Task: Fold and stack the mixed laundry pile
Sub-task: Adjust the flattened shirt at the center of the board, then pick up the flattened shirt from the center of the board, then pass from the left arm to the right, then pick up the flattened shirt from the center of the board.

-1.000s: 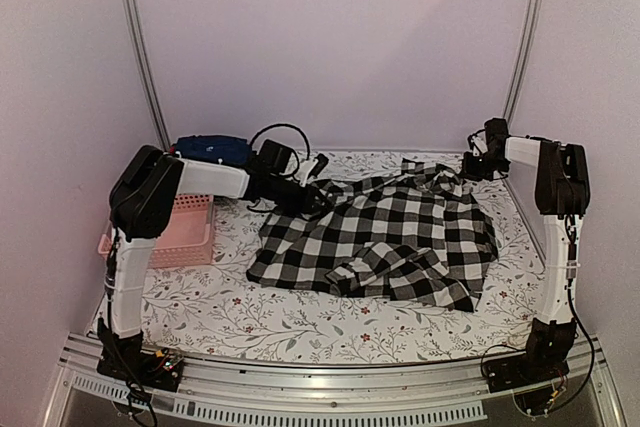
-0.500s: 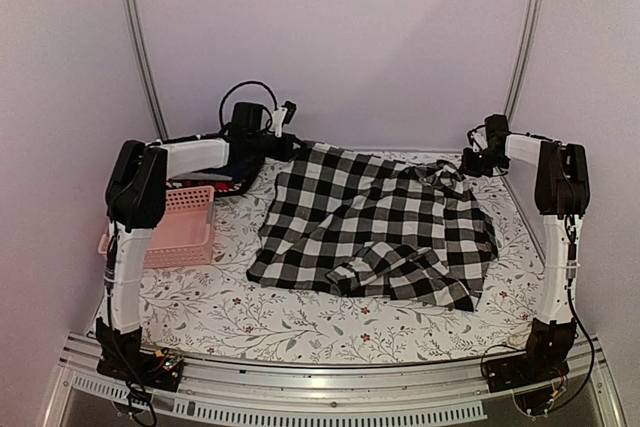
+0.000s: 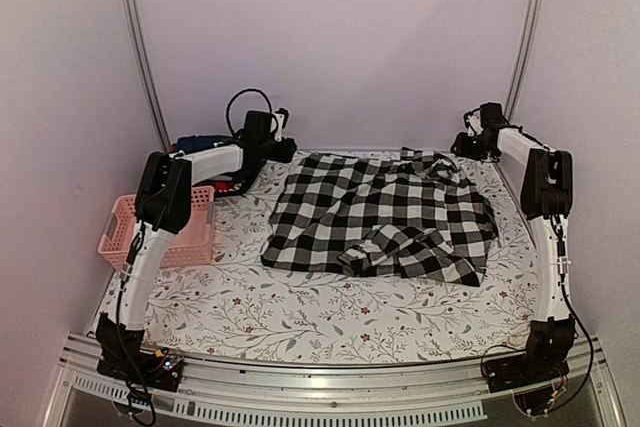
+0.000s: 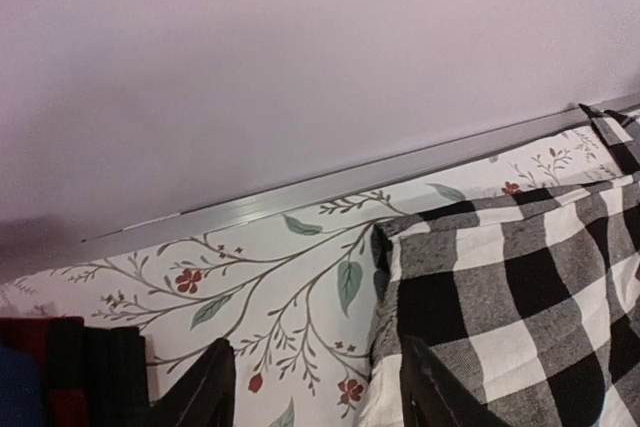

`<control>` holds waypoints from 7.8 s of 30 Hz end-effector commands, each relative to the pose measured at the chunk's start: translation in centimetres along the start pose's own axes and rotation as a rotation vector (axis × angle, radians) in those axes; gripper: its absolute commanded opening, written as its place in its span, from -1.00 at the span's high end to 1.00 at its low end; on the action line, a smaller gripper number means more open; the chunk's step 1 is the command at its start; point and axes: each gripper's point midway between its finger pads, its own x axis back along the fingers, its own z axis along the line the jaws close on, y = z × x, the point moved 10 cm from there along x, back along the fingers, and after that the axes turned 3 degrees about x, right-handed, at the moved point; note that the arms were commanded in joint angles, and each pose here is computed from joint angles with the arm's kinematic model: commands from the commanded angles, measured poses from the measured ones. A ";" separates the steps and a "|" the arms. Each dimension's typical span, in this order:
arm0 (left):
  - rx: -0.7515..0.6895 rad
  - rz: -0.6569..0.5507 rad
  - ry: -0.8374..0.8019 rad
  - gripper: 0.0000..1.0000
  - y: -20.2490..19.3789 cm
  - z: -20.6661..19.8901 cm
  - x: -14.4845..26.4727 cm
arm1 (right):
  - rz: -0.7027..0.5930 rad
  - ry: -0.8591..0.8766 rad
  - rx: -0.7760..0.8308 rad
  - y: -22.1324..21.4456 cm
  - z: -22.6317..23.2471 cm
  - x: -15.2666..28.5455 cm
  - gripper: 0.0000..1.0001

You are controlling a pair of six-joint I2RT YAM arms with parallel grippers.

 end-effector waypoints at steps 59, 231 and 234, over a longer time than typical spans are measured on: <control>0.236 0.230 -0.221 -0.29 -2.4 3.2 3.8 | 0.312 0.253 0.033 -16.3 10.6 12.7 -0.19; -0.332 0.634 -0.144 0.00 -19.8 -13.6 32.8 | 0.016 0.572 0.039 -26.0 17.8 33.6 1.00; -0.383 0.706 -0.128 0.01 -20.3 -14.1 31.7 | 0.001 0.562 0.028 -25.8 17.7 34.0 1.00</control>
